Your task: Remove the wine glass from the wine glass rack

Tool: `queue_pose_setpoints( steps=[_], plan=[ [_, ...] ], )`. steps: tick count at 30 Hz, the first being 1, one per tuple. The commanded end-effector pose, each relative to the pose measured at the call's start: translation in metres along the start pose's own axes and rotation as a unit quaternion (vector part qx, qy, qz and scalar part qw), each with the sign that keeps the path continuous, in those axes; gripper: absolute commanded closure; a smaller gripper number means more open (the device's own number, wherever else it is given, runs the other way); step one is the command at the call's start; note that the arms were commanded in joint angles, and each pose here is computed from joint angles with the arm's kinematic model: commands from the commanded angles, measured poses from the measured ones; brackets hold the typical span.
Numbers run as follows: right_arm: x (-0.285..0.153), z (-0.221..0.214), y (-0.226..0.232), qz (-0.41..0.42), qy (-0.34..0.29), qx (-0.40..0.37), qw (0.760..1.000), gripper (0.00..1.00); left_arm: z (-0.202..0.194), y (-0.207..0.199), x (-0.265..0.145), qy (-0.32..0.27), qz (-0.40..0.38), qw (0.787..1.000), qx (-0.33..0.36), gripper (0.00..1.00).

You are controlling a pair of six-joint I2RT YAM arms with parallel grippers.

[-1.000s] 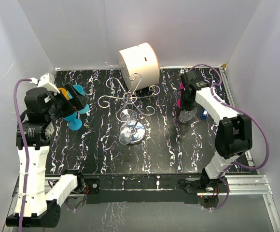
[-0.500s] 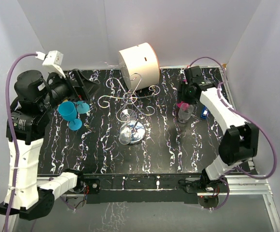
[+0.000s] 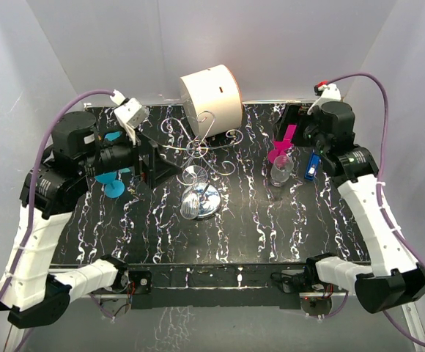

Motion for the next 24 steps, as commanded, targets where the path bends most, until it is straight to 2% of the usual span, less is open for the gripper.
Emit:
queue_pose_setpoints(
  steps=[1, 3, 6, 9, 11, 14, 17, 20, 24],
  plan=[
    [-0.032, 0.033, 0.053, 0.142, -0.057, -0.002, 0.988, 0.07, 0.000, 0.014, -0.004, 0.001, 0.048, 0.999, 0.010, 0.01],
    [-0.056, 0.043, 0.080, 0.222, -0.072, -0.018, 0.972, 0.05, 0.008, 0.024, -0.012, -0.024, 0.094, 0.995, 0.004, 0.01],
    [-0.097, 0.042, 0.121, 0.373, -0.109, -0.080, 0.918, 0.02, 0.012, 0.030, -0.024, -0.057, 0.138, 0.989, -0.011, 0.01],
    [-0.123, 0.044, 0.134, 0.433, -0.156, -0.120, 0.880, 0.02, 0.011, 0.031, -0.030, -0.073, 0.152, 0.985, -0.024, 0.01],
    [-0.132, 0.034, 0.145, 0.471, -0.165, -0.172, 0.849, 0.02, 0.008, 0.033, -0.030, -0.072, 0.159, 0.984, -0.032, 0.01],
    [-0.138, 0.021, 0.158, 0.496, -0.196, -0.268, 0.802, 0.02, 0.002, 0.039, -0.030, -0.065, 0.175, 0.981, -0.043, 0.01],
    [-0.146, 0.007, 0.170, 0.517, -0.231, -0.377, 0.733, 0.02, -0.004, 0.045, -0.029, -0.055, 0.193, 0.978, -0.053, 0.01],
    [-0.151, 0.004, 0.183, 0.523, -0.259, -0.431, 0.688, 0.02, -0.009, 0.050, -0.028, -0.048, 0.204, 0.976, -0.060, 0.01],
    [-0.142, -0.022, 0.195, 0.525, -0.259, -0.517, 0.625, 0.02, -0.014, 0.055, -0.025, -0.036, 0.215, 0.974, -0.068, 0.01]
  ],
)
Point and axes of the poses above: each gripper's point midway between its finger pads, its own x axis out along the fingers, its own y axis along the line the jaws close on, z = x × y, the point moved 1 cm from there along -x, back along the fingers, and after that the axes turned 5 degrees about x, right-handed, at the moved point
